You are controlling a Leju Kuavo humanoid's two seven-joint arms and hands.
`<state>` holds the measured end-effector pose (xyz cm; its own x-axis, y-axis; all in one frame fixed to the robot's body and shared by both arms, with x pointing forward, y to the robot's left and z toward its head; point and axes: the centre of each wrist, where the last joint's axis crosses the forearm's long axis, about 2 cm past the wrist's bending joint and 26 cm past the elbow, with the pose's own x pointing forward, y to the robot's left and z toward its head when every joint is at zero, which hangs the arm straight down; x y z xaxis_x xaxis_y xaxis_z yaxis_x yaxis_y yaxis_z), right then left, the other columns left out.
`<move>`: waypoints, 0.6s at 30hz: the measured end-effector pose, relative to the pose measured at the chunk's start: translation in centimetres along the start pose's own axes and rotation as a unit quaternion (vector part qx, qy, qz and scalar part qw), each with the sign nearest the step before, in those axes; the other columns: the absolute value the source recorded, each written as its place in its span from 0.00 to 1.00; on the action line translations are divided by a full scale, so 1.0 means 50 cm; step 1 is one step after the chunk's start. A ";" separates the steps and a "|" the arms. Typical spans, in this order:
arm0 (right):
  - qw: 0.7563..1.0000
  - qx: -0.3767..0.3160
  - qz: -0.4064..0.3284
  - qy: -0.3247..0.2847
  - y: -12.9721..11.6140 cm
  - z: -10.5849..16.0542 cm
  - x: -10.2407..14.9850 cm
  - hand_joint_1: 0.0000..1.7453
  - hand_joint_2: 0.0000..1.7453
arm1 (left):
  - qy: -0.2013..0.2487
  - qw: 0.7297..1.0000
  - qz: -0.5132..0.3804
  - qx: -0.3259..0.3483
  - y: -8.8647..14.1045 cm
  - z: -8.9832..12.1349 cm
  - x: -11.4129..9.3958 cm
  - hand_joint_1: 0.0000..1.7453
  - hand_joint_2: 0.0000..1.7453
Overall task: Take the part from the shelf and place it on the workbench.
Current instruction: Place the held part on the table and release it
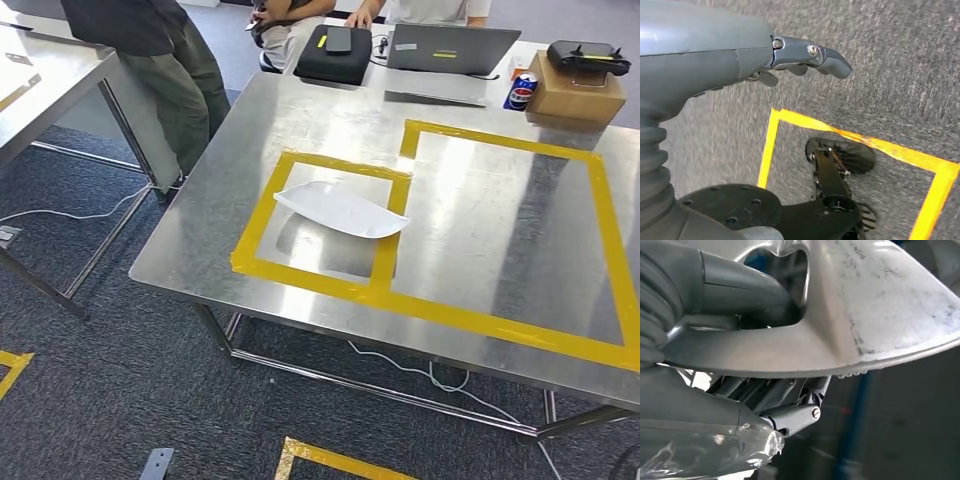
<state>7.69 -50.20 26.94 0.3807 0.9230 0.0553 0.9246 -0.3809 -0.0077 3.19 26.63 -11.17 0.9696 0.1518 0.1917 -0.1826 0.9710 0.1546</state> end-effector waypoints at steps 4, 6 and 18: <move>0.991 0.096 0.073 -0.056 0.046 -0.020 -0.046 1.00 1.00 | -0.005 1.000 -0.021 0.003 0.003 0.000 -0.001 0.00 1.00; 0.976 0.193 0.092 -0.044 0.097 -0.037 -0.068 1.00 1.00 | -0.010 0.999 -0.042 -0.004 0.006 -0.001 0.001 0.00 1.00; 0.871 0.469 0.090 -0.111 0.519 -0.092 0.153 1.00 1.00 | -0.009 0.992 -0.126 -0.031 0.017 -0.008 0.037 0.00 1.00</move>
<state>34.54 -53.29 31.74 0.4181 0.8799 -0.2260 0.4139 -0.4060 -0.8148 4.89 27.81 -11.06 0.9802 -0.0995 0.1713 0.0756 0.9872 0.1408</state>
